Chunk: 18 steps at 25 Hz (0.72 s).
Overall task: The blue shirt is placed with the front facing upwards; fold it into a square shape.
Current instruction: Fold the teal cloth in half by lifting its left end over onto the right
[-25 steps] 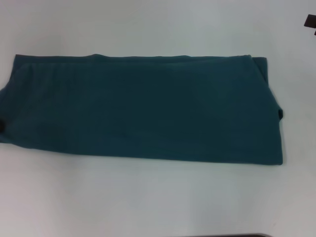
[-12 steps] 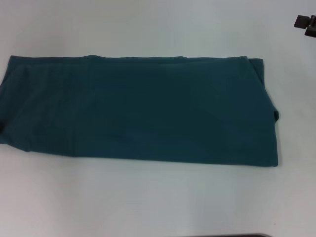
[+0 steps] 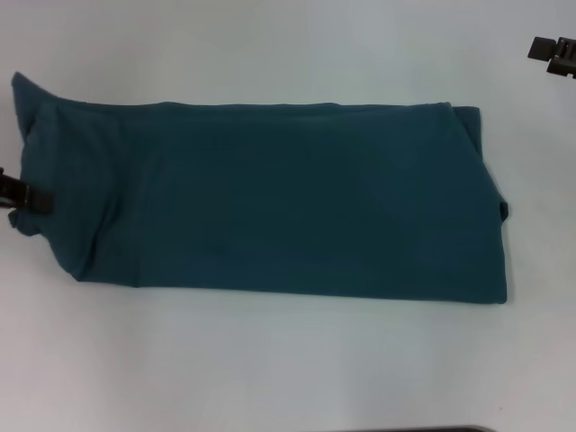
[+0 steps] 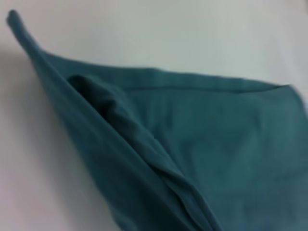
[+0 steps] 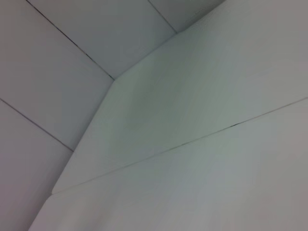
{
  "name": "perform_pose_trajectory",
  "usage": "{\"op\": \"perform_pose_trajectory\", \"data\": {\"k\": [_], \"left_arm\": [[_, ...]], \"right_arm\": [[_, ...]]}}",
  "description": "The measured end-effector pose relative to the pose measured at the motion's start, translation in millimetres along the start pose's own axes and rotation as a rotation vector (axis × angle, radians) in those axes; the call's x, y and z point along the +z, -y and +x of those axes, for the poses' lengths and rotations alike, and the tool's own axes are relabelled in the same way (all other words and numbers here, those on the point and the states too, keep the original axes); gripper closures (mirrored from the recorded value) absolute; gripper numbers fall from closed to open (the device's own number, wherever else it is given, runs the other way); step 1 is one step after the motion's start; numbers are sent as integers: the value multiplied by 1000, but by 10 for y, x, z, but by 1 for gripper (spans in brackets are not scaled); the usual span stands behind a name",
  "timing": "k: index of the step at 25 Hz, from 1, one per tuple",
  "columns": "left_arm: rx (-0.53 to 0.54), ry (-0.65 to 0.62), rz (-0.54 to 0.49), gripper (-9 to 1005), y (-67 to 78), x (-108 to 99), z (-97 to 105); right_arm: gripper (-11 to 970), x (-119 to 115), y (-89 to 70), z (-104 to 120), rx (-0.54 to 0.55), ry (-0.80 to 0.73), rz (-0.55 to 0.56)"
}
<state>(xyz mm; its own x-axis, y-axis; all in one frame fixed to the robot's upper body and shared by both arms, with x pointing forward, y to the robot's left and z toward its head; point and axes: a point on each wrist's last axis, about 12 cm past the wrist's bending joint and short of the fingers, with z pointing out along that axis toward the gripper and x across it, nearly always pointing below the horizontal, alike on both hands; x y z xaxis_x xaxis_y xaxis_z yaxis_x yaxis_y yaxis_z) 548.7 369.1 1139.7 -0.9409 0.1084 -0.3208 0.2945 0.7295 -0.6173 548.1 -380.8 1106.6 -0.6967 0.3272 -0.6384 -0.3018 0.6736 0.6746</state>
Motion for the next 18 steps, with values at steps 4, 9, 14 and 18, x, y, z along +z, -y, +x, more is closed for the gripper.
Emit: {"op": "perform_pose_trajectory", "data": {"k": [4,9,14,18], "left_arm": [[24,34,43,965,51,-44,4],[48,53,51,965,89,-81,27],[51,61,41,965,64,-148,33],[53,64,28,964,29,-218,52]], "right_arm": [[198,-7,10,22,4,-1,1],[198,-14,15,31,2,-1,3],[198,3,4,35,0,-5,-3],[198,31,-6,50,4,-12,-12]]}}
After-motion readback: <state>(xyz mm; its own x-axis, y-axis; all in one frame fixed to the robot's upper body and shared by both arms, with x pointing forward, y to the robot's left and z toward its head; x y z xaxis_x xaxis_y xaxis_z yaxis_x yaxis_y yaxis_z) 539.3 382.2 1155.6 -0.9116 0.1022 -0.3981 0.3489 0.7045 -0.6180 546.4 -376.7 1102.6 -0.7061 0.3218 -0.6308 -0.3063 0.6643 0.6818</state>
